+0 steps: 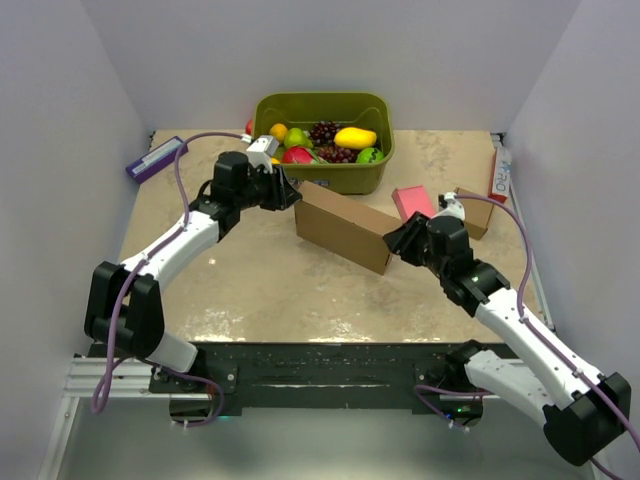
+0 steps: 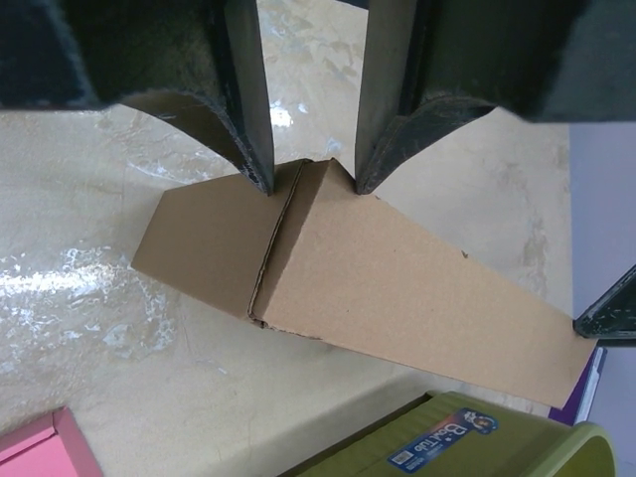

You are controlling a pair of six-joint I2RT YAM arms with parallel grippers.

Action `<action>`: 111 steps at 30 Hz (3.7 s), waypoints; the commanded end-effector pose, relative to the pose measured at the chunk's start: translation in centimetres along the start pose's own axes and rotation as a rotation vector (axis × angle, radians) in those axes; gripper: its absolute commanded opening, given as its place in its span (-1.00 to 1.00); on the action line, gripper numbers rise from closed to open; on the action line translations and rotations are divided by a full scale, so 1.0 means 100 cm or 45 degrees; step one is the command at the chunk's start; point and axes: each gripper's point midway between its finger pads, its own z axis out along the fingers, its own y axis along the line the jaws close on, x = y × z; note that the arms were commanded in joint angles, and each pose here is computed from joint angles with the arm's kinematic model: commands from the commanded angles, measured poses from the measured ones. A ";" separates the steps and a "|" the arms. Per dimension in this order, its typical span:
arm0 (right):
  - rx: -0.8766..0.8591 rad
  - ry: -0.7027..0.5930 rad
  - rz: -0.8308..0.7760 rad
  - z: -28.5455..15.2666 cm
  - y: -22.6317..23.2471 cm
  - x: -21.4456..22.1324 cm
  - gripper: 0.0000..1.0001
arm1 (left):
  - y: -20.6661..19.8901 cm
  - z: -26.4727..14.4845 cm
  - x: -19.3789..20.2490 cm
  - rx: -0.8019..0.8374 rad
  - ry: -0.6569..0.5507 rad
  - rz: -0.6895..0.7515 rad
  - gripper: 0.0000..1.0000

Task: Fold the paper box

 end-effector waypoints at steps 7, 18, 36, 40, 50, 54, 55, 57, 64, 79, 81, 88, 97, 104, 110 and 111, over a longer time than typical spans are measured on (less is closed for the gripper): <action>0.142 0.103 -0.092 -0.006 -0.014 0.003 0.44 | 0.021 0.003 0.025 -0.077 0.102 -0.026 -0.24; 0.135 -0.011 -0.107 -0.020 0.008 -0.036 0.46 | 0.022 0.001 0.023 -0.084 0.094 -0.020 -0.25; 0.250 -0.063 -0.118 -0.016 -0.009 -0.044 0.39 | 0.020 -0.002 0.021 -0.081 0.087 -0.016 -0.30; 0.281 -0.060 -0.113 -0.015 -0.015 -0.044 0.39 | 0.019 -0.002 0.021 -0.080 0.088 -0.015 -0.31; 0.307 -0.048 -0.110 -0.012 -0.023 -0.039 0.34 | 0.019 -0.002 0.021 -0.080 0.088 -0.013 -0.33; 0.325 -0.039 -0.109 -0.010 -0.029 -0.034 0.20 | 0.019 -0.002 0.021 -0.081 0.092 -0.014 -0.34; 0.329 -0.038 -0.110 -0.009 -0.031 -0.033 0.17 | 0.019 -0.002 0.022 -0.081 0.093 -0.015 -0.34; 0.337 -0.027 -0.108 -0.008 -0.035 -0.027 0.08 | 0.019 -0.002 0.021 -0.081 0.092 -0.016 -0.34; 0.381 0.036 -0.134 0.002 -0.053 -0.007 -0.10 | 0.020 -0.002 0.021 -0.083 0.091 -0.014 -0.35; 0.555 0.216 -0.260 0.009 -0.097 0.032 -0.24 | 0.018 -0.002 0.020 -0.075 0.088 -0.012 -0.36; 0.580 0.251 -0.288 0.009 -0.103 0.037 -0.27 | 0.018 -0.002 0.020 -0.077 0.085 -0.011 -0.36; 0.588 0.324 -0.312 0.013 -0.109 0.049 -0.45 | 0.015 -0.003 0.016 -0.063 0.074 -0.008 -0.36; 0.530 0.321 -0.289 0.019 -0.095 0.046 -0.54 | 0.006 -0.015 -0.032 0.003 -0.082 0.022 0.28; 0.516 0.309 -0.293 0.020 -0.091 0.042 -0.55 | 0.013 -0.017 -0.059 0.048 -0.160 -0.011 0.35; 0.518 0.313 -0.300 0.022 -0.091 0.042 -0.56 | 0.012 -0.007 -0.060 0.108 -0.144 -0.053 0.35; 0.518 0.316 -0.302 0.022 -0.092 0.043 -0.56 | 0.012 -0.007 -0.060 0.112 -0.142 -0.055 0.35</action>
